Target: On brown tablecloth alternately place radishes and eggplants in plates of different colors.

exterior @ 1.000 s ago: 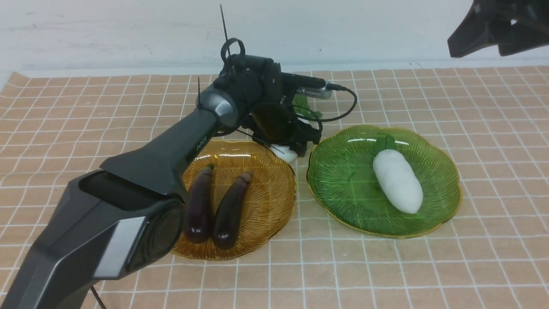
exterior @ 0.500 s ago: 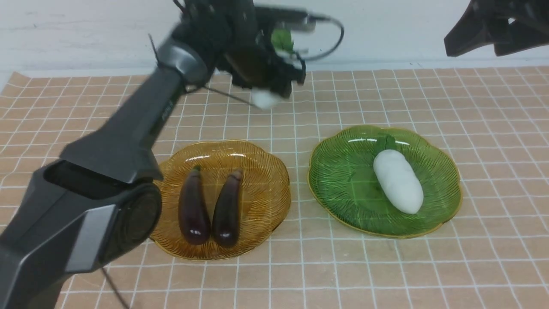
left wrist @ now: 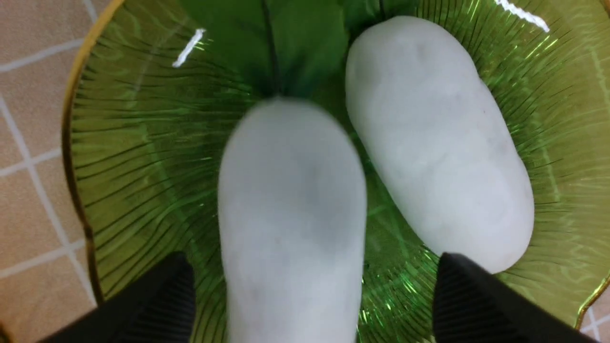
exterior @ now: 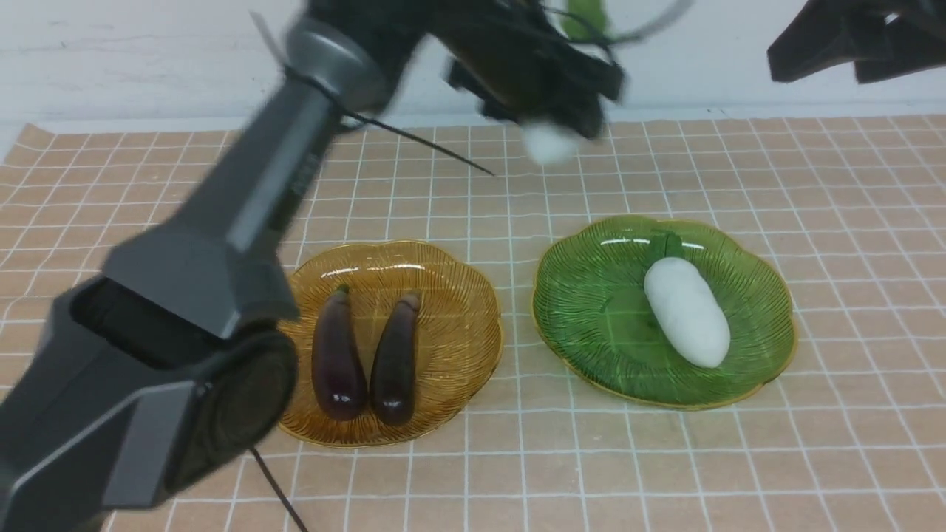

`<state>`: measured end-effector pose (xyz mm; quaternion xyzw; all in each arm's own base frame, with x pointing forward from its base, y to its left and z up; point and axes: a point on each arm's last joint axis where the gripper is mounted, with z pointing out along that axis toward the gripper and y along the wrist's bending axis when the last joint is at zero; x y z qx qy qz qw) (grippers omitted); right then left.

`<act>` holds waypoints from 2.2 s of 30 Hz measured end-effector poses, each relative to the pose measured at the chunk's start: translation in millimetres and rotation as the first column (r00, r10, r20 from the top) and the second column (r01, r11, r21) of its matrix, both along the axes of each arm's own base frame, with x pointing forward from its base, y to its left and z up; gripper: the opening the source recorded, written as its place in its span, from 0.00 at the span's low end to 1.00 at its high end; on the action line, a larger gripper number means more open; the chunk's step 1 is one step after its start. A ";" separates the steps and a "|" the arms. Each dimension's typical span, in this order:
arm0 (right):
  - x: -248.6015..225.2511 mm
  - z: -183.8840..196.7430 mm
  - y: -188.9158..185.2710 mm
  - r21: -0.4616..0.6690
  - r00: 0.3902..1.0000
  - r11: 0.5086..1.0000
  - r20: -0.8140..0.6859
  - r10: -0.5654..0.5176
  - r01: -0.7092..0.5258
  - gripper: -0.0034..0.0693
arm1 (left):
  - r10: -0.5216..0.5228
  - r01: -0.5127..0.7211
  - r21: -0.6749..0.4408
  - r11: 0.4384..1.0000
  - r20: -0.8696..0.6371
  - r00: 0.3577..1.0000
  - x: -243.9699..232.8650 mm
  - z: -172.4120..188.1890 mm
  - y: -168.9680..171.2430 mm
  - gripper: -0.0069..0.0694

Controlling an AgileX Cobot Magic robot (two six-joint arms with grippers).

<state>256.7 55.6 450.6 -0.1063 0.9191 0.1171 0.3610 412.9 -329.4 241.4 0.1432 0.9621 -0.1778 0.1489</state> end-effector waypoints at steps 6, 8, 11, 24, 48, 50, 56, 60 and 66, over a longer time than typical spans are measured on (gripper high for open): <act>-59.7 35.7 -8.6 0.016 0.988 1.000 0.156 0.005 -0.008 0.68 | -0.073 0.077 -0.032 0.997 0.115 0.991 -12.1 52.6 9.0 0.43; -90.2 48.2 -13.1 0.023 0.973 1.000 0.231 0.006 -0.012 0.59 | -0.109 0.121 -0.052 0.991 0.196 0.975 -23.2 89.4 17.2 0.22; -128.6 45.8 -19.0 0.030 0.958 0.999 0.286 0.001 -0.010 0.42 | -0.115 0.145 -0.087 0.986 0.287 0.951 -40.4 135.5 30.3 0.11; -220.1 -26.4 -42.7 0.198 0.639 0.979 0.746 -0.188 0.058 0.03 | -0.106 0.130 -0.017 0.991 0.482 0.870 -115.7 234.0 101.1 0.09; -251.3 -93.2 -52.9 0.316 0.354 0.949 0.885 -0.302 0.018 0.03 | -0.091 0.033 0.125 0.992 0.498 0.862 -303.7 134.9 261.6 0.09; -251.1 -93.5 -52.8 0.316 0.355 0.949 0.885 -0.302 0.019 0.03 | -0.084 0.034 0.103 0.994 0.531 0.843 -316.0 121.7 270.8 0.09; -251.1 -93.5 -52.8 0.316 0.355 0.949 0.885 -0.302 0.019 0.03 | -0.040 0.012 0.050 0.999 0.615 0.788 -344.2 90.3 294.5 0.09; -251.2 -93.5 -52.9 0.316 0.354 0.949 0.885 -0.302 0.019 0.03 | -0.005 0.000 0.008 1.000 0.677 0.736 -362.5 81.4 310.2 0.09; -252.1 -93.5 -53.0 0.316 0.351 0.948 0.886 -0.302 0.017 0.03 | 0.042 -0.002 -0.055 0.998 0.740 0.671 -381.2 83.1 325.0 0.09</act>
